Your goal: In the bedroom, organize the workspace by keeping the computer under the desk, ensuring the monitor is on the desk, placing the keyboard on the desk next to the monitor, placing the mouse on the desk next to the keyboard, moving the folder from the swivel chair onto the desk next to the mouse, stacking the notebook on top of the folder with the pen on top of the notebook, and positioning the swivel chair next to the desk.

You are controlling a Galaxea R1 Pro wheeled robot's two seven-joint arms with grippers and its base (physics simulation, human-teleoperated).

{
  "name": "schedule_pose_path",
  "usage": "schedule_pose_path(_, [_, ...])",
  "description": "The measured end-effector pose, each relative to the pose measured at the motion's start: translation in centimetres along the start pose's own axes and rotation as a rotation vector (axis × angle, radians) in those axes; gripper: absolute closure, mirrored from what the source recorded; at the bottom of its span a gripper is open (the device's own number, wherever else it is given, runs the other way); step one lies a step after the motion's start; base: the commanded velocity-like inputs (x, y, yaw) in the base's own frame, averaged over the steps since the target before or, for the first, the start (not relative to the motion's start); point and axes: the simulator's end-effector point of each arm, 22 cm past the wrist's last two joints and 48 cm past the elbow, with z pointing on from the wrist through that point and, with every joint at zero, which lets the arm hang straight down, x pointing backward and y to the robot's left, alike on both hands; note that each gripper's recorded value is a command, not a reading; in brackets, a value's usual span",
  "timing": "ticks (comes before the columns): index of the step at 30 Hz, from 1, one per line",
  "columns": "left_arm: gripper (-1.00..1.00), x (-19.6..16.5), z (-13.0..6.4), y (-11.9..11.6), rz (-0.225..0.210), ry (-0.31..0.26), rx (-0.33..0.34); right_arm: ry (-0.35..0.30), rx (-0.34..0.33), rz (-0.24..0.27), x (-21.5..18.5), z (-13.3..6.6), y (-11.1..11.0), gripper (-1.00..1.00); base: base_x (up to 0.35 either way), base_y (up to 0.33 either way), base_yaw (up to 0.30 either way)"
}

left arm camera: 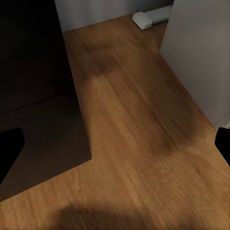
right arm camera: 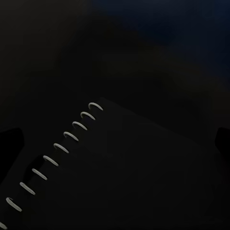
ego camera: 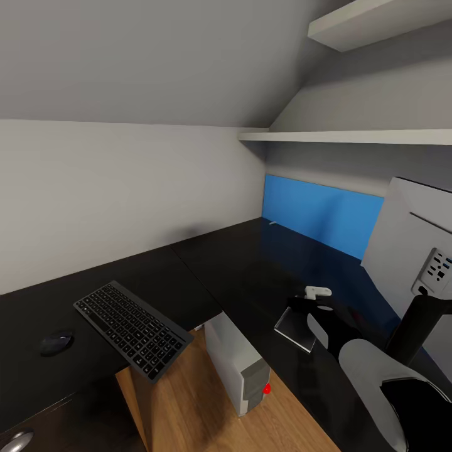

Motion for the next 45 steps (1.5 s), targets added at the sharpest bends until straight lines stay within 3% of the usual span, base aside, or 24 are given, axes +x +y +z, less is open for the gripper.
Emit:
schedule_pose_path(16, [-1.0,0.01,0.01,0.0,0.0,0.0,0.0,0.019,-0.006,0.003,0.01,-0.04,0.16,-1.0,-0.11,0.0,0.0])
schedule_pose_path(45, [-1.0,0.0,0.0,-0.01,0.0,0.0,0.0,0.016,-0.014,-0.007,0.0,-0.06,0.39,-1.0,-0.006,0.0,0.0])
